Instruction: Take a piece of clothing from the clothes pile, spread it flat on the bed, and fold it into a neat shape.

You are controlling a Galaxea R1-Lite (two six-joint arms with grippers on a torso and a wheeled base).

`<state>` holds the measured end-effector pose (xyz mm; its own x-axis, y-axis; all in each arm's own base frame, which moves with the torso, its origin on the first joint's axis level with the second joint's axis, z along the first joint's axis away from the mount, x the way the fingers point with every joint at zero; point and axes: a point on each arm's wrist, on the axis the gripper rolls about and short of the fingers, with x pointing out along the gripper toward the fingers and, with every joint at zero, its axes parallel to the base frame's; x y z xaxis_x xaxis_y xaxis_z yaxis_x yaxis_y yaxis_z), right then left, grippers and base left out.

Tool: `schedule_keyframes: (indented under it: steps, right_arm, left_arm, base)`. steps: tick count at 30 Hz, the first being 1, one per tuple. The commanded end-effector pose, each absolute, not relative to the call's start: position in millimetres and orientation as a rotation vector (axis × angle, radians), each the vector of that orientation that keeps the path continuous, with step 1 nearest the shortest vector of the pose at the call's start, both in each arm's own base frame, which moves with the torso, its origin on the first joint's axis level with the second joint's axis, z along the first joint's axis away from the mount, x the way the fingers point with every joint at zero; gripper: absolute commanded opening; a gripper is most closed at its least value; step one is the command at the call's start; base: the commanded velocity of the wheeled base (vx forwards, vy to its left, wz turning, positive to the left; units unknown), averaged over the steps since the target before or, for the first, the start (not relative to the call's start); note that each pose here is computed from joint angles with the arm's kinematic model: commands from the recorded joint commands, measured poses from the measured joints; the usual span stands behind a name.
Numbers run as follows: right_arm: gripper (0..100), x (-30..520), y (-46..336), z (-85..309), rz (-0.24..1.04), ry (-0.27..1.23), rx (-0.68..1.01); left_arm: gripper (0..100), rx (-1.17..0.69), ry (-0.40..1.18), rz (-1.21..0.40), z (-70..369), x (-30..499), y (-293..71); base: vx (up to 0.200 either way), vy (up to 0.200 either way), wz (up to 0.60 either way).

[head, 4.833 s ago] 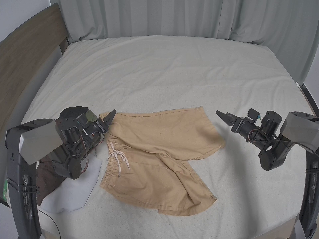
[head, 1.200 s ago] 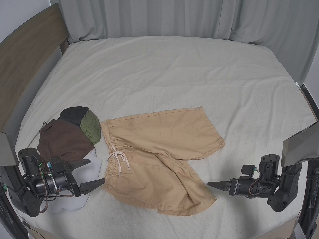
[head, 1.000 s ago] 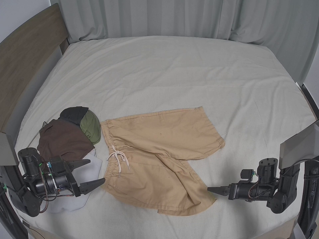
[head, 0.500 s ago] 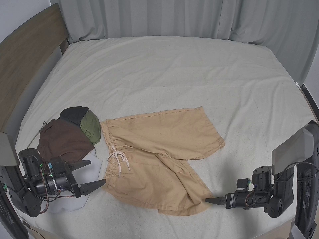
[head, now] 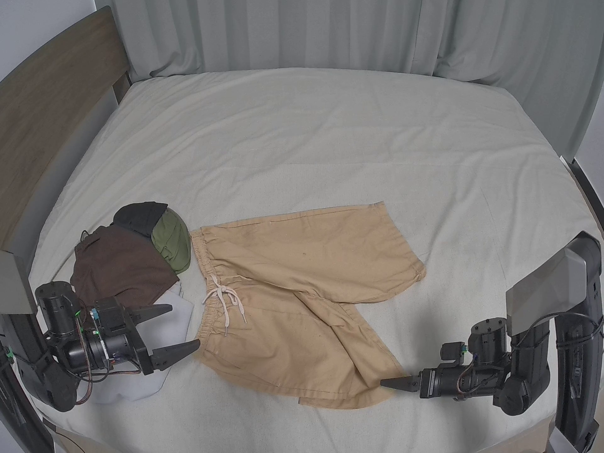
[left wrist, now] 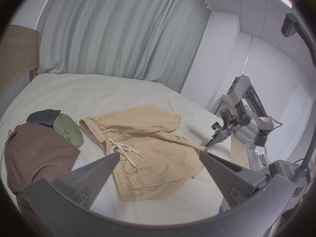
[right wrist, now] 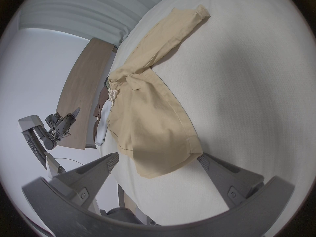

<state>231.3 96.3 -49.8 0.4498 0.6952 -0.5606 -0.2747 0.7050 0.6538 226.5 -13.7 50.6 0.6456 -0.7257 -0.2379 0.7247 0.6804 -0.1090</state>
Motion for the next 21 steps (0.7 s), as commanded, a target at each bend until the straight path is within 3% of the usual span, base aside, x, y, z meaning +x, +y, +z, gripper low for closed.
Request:
schedule_keyframes:
  steps: [1,2,11,21]
  right_arm:
    - [100,234.2,97.4,-50.1,0.633,0.915,0.526]
    - [0,234.6,97.4,-50.1,0.629,0.914,0.529]
    - [0,236.0,97.0,-49.4,0.606,0.9,0.523]
    - [0,244.9,82.9,-29.6,0.548,0.789,0.519]
  left_arm:
    - [100,-0.005,0.274,-0.825,50.2,226.6,-13.7]
    - [100,-0.005,0.274,-0.825,50.2,226.6,-13.7]
    - [100,-0.005,0.274,-0.825,50.2,226.6,-13.7]
    - [100,-0.006,0.277,-0.827,49.7,226.3,-14.1]
  base:
    - [0.0,0.0,0.0]
    - [0.0,0.0,0.0]
    - [0.0,0.0,0.0]
    - [0.0,0.0,0.0]
